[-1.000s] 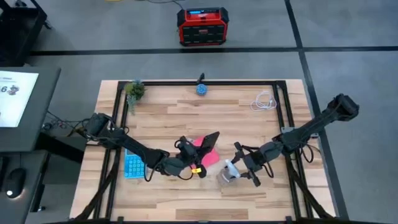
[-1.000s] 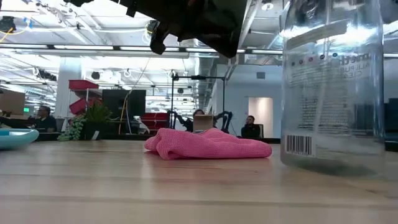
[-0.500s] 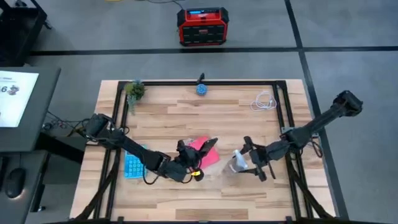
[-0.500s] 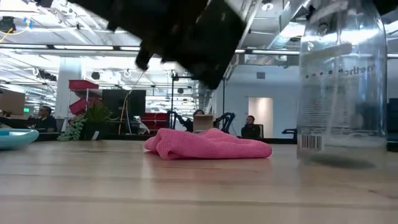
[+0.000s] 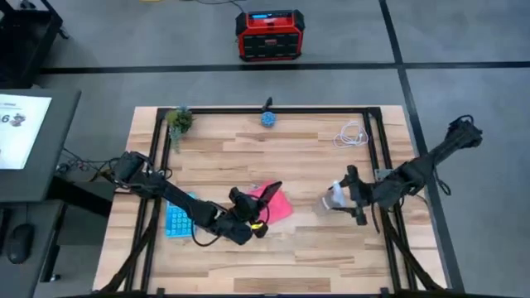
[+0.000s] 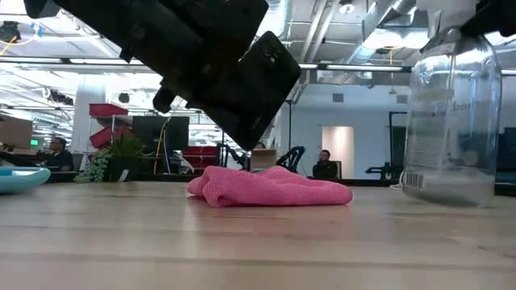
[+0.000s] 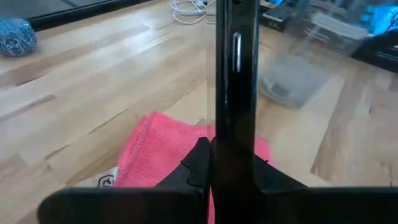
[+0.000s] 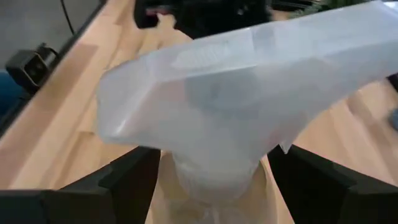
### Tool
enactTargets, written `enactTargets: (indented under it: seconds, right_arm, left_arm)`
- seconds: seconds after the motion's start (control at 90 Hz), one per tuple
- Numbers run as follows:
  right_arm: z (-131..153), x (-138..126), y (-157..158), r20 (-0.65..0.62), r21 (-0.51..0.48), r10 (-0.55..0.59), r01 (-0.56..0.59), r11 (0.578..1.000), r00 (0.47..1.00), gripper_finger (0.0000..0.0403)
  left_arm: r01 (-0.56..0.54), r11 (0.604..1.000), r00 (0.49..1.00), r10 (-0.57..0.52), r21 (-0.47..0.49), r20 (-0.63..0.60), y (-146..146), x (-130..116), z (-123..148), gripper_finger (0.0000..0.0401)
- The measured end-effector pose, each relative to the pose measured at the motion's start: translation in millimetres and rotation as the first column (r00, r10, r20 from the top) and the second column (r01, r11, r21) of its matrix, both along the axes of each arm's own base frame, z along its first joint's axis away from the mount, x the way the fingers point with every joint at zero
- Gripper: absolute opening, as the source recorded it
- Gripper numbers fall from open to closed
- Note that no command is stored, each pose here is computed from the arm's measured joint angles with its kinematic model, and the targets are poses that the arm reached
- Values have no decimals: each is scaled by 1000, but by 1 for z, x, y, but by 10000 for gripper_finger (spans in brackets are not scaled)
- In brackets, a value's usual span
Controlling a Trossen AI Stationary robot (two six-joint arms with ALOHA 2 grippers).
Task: Apply microfiber cloth
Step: Spray the black cellphone with the transparent spray bottle, then wipe the black cellphone with the pink microfiber cloth
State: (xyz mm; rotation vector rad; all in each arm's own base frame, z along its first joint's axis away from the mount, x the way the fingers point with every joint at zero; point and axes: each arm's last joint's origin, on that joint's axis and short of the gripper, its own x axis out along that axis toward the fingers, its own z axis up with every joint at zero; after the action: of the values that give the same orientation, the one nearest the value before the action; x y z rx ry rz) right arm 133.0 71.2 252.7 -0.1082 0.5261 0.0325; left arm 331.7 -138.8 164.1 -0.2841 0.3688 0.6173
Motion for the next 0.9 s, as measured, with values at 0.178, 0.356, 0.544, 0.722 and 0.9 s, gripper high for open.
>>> enactTargets:
  seconds: [0.178,0.356,0.544,0.722,0.9]
  right_arm:
    - [3,-8,-9,-39,22,53,-52,998,998,282]
    - [25,-15,-17,-92,-18,57,-59,998,994,282]
    - [48,-24,-29,-206,-70,-33,18,997,978,282]
    - [67,-29,-37,-241,-38,-175,171,985,955,282]
    - [84,-24,-27,-230,26,-126,136,990,965,282]
  left_arm:
    - [10,1000,1000,-10,-13,-3,0,0,0,13]
    - [5,1000,1000,-5,-20,2,0,0,0,13]
    - [5,1000,1000,-5,-20,3,0,0,0,13]
    - [16,999,1000,-16,-49,4,-1,0,-1,13]
    - [140,967,986,-156,-211,-62,4,8,-1,11]
